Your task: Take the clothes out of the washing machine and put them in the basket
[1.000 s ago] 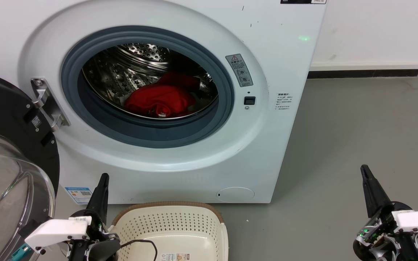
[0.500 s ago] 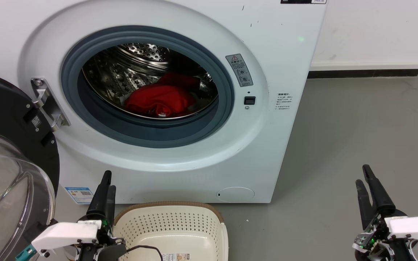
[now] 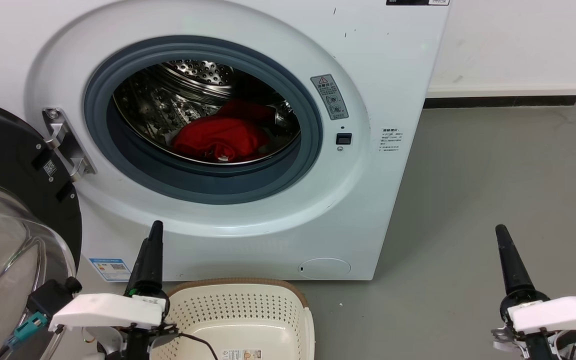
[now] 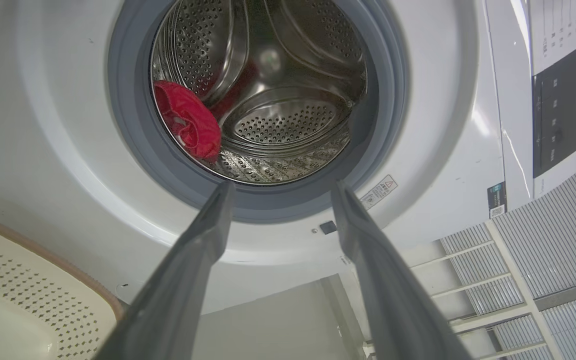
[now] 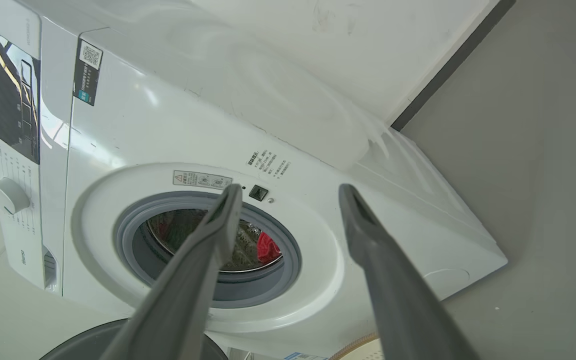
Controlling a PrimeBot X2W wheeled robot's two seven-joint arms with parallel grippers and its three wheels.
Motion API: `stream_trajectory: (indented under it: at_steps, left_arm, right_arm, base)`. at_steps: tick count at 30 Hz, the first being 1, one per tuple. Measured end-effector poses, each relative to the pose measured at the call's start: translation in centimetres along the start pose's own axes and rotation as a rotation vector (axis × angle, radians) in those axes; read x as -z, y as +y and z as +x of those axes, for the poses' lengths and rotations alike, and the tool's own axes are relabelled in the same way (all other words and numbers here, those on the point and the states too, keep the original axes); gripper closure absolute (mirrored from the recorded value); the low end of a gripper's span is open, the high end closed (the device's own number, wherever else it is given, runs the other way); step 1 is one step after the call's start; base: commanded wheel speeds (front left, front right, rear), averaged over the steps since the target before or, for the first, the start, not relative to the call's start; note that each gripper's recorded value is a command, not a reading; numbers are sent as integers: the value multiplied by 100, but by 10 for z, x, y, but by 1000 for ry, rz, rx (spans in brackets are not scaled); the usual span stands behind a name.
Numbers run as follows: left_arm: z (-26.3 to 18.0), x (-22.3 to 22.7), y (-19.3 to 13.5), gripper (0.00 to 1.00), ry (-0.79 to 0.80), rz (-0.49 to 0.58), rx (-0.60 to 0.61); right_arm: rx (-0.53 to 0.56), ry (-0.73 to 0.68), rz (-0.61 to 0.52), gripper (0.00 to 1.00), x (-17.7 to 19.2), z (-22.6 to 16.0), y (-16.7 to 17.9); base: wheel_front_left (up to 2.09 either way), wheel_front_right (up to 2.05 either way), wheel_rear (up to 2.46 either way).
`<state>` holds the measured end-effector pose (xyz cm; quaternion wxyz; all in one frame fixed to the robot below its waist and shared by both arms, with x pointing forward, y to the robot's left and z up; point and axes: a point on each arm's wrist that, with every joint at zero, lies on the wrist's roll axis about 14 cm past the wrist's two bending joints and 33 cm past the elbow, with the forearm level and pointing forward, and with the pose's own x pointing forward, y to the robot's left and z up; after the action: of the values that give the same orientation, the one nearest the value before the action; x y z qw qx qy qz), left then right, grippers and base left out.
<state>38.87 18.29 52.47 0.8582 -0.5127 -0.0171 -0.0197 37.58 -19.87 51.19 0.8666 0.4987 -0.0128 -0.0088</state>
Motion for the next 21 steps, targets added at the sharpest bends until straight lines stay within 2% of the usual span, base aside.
stream_trajectory:
  at_steps: [8, 9, 21]
  left_arm:
    - [1, 4, -7, 0, 8, 151, 22]
    - [1, 5, -8, 0, 11, 195, 26]
    - [1, 8, -14, 0, 16, 411, 44]
  right_arm:
    - [-15, -11, -162, 0, -2, 0, 4]
    - [-18, -15, -203, 0, -3, -1, 5]
    - [-37, -27, -398, 0, -3, -4, 9]
  base:
    - [0, 0, 0]
    - [0, 0, 0]
    - [0, 0, 0]
